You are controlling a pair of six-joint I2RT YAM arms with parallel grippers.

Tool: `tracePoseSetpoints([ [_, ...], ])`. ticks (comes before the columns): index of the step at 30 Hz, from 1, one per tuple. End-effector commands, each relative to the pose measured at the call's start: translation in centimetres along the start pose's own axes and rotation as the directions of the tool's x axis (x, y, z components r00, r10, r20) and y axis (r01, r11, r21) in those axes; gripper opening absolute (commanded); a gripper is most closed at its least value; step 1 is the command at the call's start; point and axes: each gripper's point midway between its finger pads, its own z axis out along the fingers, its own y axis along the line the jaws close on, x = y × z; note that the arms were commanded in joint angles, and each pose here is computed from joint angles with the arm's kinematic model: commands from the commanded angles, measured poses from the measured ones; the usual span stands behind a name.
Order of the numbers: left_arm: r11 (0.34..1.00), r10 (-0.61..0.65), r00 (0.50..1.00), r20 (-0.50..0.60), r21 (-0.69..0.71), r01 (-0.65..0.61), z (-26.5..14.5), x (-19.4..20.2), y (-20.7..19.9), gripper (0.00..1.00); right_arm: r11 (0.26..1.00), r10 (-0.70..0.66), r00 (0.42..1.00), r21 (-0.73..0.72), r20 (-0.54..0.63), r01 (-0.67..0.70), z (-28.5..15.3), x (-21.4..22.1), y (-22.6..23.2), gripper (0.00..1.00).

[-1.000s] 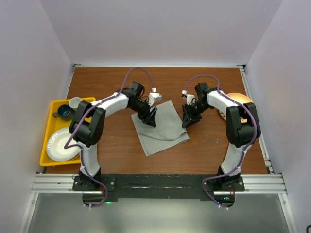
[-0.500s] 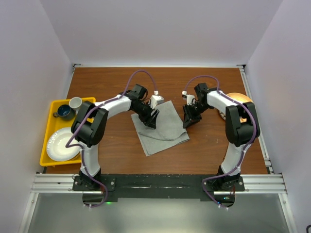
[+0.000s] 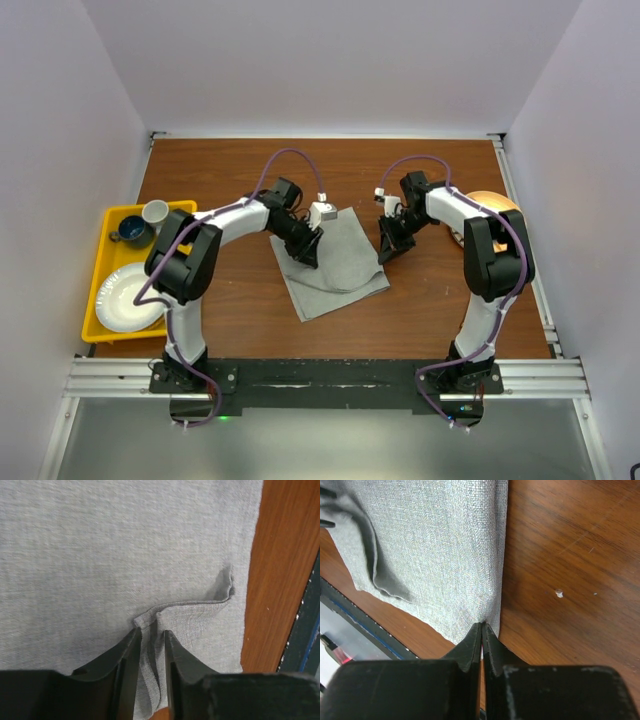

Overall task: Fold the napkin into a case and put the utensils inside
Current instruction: Smooth out the square-folded napkin at the center of the board.

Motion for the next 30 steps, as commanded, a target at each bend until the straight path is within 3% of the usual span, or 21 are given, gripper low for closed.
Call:
tracePoseSetpoints([
  [1,0.991,0.117,0.992,0.040,0.064,-0.119,-1.8,-0.5,-2.6,0.26,1.000,-0.012,1.000,0.016,0.010,0.012,-0.4,-0.5,0.0,0.00],
  [6,0.975,0.201,0.980,0.001,0.096,-0.200,-2.3,1.2,-3.4,0.24,0.999,-0.024,1.000,0.024,0.004,0.024,-0.5,-0.3,-0.2,0.00],
  [10,0.950,0.289,0.957,-0.007,0.122,-0.286,-2.8,2.9,-4.3,0.38,0.999,-0.026,1.000,0.026,0.000,0.026,-0.5,-0.1,-0.2,0.00],
  [14,0.932,0.350,0.937,-0.014,0.107,-0.346,-2.9,4.0,-4.7,0.50,1.000,-0.022,1.000,0.022,-0.008,0.022,-0.3,0.1,-0.2,0.11],
  [20,0.879,0.477,0.879,-0.026,0.023,-0.477,-2.6,4.8,-5.7,0.63,0.999,-0.024,1.000,0.027,-0.018,0.024,-0.4,0.3,-0.3,0.25],
  [24,0.815,0.578,0.816,0.005,-0.052,-0.577,-3.0,4.4,-6.9,0.68,0.999,-0.025,1.000,0.027,-0.018,0.026,-0.6,0.4,-0.2,0.26],
  [30,0.796,0.590,0.807,0.001,-0.166,-0.582,-2.9,3.2,-6.4,0.69,0.999,-0.023,1.000,0.026,-0.017,0.024,-0.6,0.4,-0.1,0.26],
])
